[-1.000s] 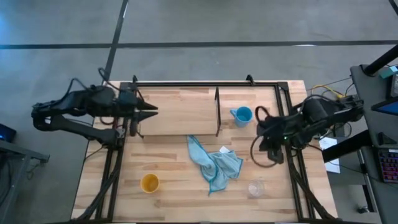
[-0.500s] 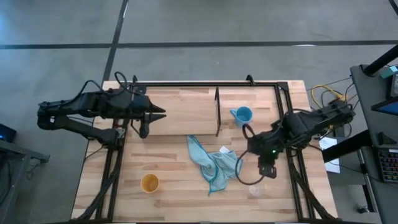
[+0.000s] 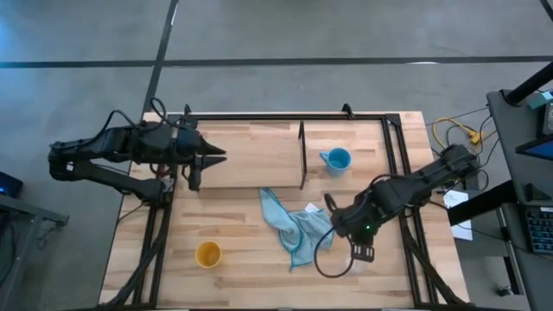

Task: Stack small to large cups/mugs on shelf
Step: Put the transparent cup on the shelf

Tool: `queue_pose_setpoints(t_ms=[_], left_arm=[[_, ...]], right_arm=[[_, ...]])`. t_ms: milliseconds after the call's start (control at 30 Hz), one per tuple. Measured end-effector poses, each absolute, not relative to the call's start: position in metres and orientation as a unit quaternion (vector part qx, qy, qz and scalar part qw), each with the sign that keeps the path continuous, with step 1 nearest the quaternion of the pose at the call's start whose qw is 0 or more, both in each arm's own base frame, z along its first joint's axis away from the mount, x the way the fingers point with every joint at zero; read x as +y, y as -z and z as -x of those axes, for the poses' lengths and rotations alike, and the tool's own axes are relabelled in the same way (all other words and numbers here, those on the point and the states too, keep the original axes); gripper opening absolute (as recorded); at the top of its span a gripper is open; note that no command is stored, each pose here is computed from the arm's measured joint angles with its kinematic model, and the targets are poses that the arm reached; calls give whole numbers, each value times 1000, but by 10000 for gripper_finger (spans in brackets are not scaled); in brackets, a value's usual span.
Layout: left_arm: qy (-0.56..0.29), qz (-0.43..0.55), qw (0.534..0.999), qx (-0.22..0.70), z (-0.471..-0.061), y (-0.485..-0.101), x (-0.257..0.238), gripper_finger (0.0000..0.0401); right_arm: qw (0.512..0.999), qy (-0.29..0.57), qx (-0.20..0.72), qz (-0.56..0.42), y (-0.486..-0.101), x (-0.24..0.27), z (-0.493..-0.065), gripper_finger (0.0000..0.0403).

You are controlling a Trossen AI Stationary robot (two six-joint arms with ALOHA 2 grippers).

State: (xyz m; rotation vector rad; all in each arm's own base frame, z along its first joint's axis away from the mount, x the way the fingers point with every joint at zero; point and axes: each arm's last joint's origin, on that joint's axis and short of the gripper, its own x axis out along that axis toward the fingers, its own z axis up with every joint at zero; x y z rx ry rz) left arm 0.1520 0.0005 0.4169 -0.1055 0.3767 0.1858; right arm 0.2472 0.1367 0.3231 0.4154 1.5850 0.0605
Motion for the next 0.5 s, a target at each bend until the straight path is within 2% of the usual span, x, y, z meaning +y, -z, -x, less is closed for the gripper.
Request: queue_pose_setpoints(t_ms=[133, 300, 500], left_arm=[[-91, 53, 978, 182, -149, -418, 1, 68], [-90, 54, 978, 178, -146, -419, 1, 68], [-90, 54, 979, 173, -142, -421, 1, 68]], right_arm=[[655, -15, 729, -198, -311, 143, -254, 59], [635, -29, 754, -164, -296, 149, -261, 61], [610, -19, 777, -156, -283, 153, -266, 91]])
